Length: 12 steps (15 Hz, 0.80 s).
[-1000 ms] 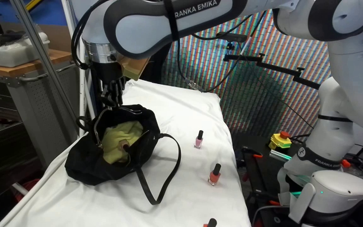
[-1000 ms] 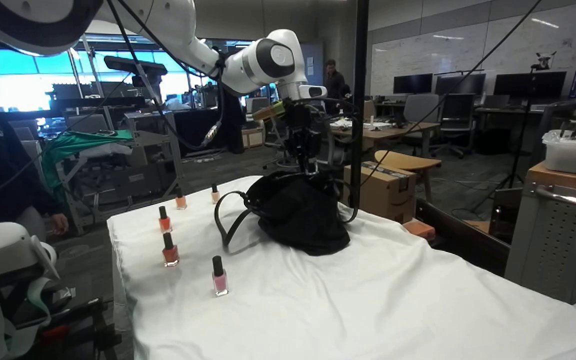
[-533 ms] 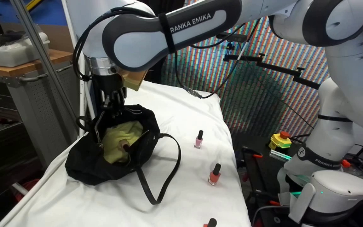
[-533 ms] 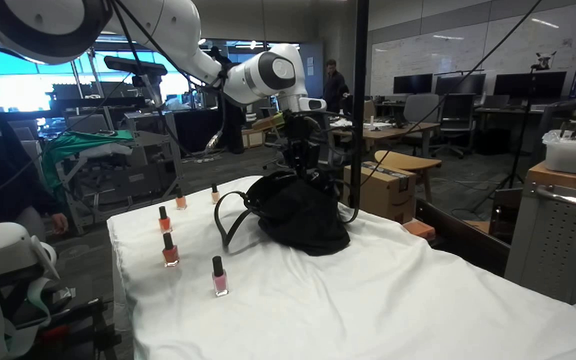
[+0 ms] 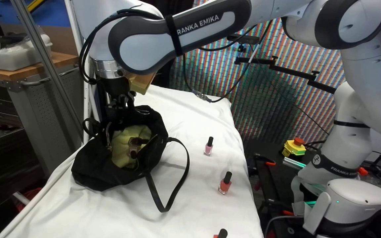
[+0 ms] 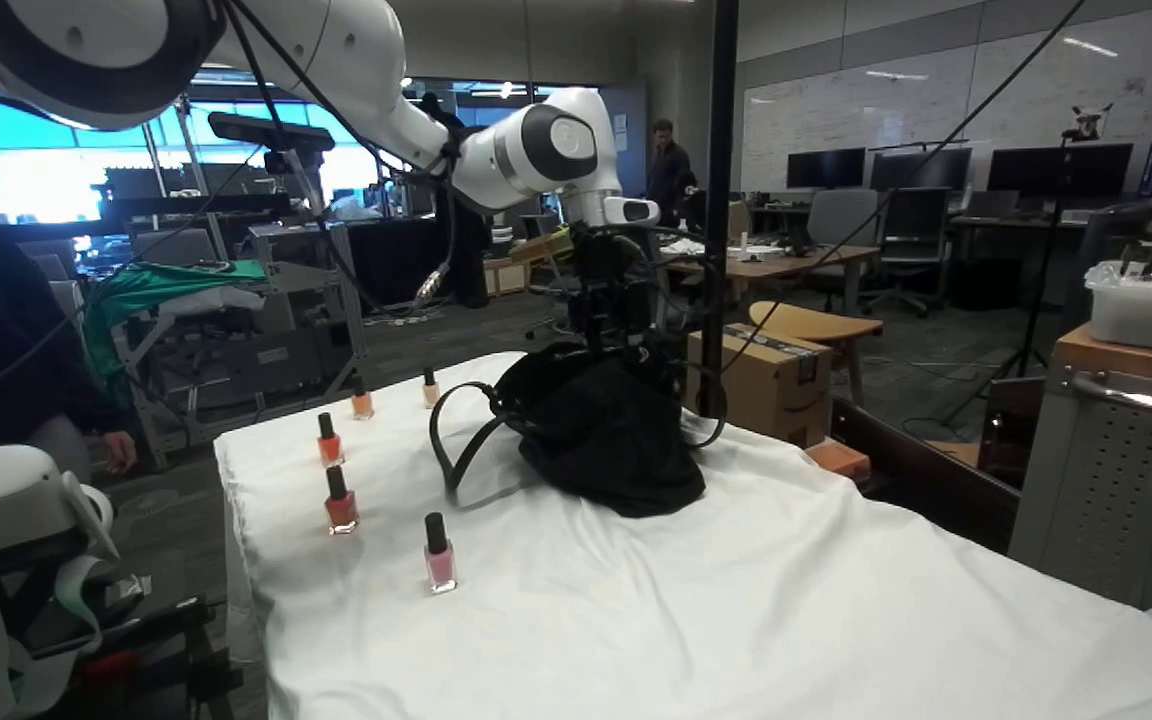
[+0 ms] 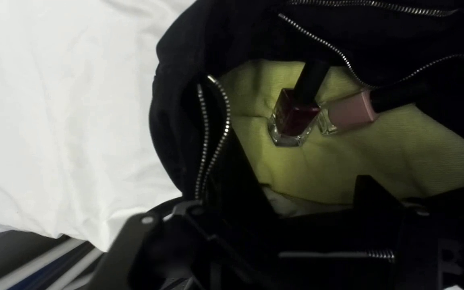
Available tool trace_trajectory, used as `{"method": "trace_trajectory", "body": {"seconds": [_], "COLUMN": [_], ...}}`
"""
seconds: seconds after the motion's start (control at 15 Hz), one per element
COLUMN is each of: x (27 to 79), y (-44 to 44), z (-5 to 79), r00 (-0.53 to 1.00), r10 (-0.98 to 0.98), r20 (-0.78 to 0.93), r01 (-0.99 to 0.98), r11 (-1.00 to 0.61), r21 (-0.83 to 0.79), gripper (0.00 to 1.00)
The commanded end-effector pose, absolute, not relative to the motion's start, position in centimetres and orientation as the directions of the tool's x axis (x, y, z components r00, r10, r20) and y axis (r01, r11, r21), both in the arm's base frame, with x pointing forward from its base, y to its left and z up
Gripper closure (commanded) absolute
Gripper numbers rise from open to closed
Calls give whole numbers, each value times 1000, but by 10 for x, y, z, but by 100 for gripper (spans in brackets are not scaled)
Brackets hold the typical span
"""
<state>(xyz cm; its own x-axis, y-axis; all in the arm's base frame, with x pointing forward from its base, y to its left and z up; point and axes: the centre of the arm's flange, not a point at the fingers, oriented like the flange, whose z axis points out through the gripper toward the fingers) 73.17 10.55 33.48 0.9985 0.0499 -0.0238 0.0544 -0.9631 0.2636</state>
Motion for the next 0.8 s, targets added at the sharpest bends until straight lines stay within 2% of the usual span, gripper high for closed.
{"method": "trace_trajectory", "body": {"seconds": [0.0,0.27,0.73], "x": [707,669,596], "y": [100,107,84], "z": [359,389,385], "r00": [1000,998,979], "r10": [30,14,-187], "r20": [6,60,86], "r01": [28,2,-198], "r11": [-973,-979,-969], "r21": [228,204,150], "gripper": [0,0,0]}}
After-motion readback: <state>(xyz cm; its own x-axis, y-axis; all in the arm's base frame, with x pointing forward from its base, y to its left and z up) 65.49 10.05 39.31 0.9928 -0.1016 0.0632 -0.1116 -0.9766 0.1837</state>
